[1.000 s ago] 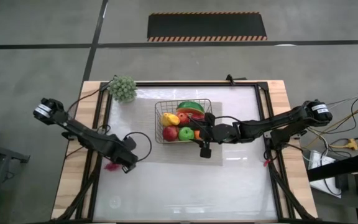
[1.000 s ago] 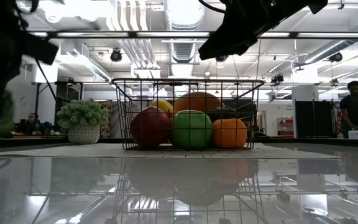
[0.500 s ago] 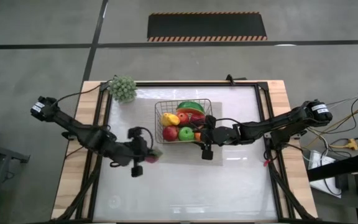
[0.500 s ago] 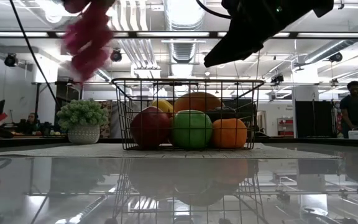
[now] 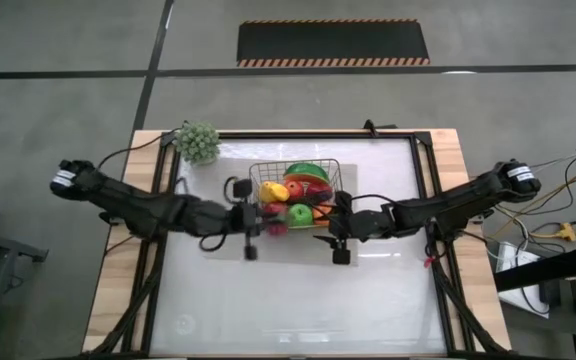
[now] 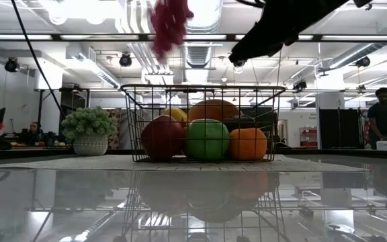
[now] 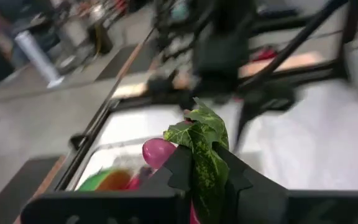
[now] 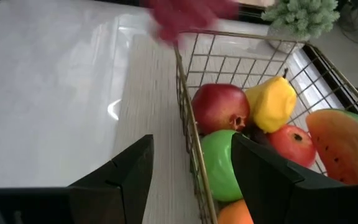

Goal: Build produce basket
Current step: Put the grapes into the wire basket

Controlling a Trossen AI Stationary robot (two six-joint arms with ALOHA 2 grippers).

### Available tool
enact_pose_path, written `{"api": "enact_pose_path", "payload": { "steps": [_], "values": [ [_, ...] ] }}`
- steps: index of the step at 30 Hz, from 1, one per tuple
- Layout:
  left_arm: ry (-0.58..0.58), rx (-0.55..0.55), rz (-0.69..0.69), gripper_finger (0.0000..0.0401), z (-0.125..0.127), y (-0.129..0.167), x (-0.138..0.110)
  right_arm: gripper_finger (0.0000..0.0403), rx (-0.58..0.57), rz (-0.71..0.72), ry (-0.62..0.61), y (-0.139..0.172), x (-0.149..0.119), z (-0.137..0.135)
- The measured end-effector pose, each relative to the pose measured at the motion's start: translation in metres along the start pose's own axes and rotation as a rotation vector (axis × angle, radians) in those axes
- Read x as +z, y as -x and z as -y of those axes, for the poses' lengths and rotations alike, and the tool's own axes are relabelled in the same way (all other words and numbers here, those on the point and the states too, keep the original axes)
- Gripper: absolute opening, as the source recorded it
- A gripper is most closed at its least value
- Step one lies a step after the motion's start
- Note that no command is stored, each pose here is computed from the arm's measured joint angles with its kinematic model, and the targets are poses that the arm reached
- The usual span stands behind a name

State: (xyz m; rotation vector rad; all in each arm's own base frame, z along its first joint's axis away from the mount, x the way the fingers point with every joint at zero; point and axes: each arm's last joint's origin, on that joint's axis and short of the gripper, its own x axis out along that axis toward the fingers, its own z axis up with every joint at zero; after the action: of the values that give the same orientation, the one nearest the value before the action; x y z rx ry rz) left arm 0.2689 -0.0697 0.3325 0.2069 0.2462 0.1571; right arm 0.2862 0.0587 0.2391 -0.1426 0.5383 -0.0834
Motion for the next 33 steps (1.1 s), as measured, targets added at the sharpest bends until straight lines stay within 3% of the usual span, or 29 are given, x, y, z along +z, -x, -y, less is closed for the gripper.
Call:
{"api": "enact_pose_path", "payload": {
  "steps": [9, 19, 33],
  "values": [
    [0.062, 0.115, -0.18, 0.0013, -0.021, -0.043, -0.045, 0.0201, -0.026, 0.004, -0.005, 0.008, 0.001, -0.005],
    [0.16, 0.126, -0.289, 0.0021, -0.021, -0.044, -0.065, 0.0201, -0.026, -0.018, -0.022, 0.008, -0.001, -0.005],
    [0.197, 0.166, -0.219, 0.0163, -0.029, -0.061, -0.066, 0.0201, -0.026, -0.018, -0.035, 0.008, -0.001, -0.005]
  ]
}}
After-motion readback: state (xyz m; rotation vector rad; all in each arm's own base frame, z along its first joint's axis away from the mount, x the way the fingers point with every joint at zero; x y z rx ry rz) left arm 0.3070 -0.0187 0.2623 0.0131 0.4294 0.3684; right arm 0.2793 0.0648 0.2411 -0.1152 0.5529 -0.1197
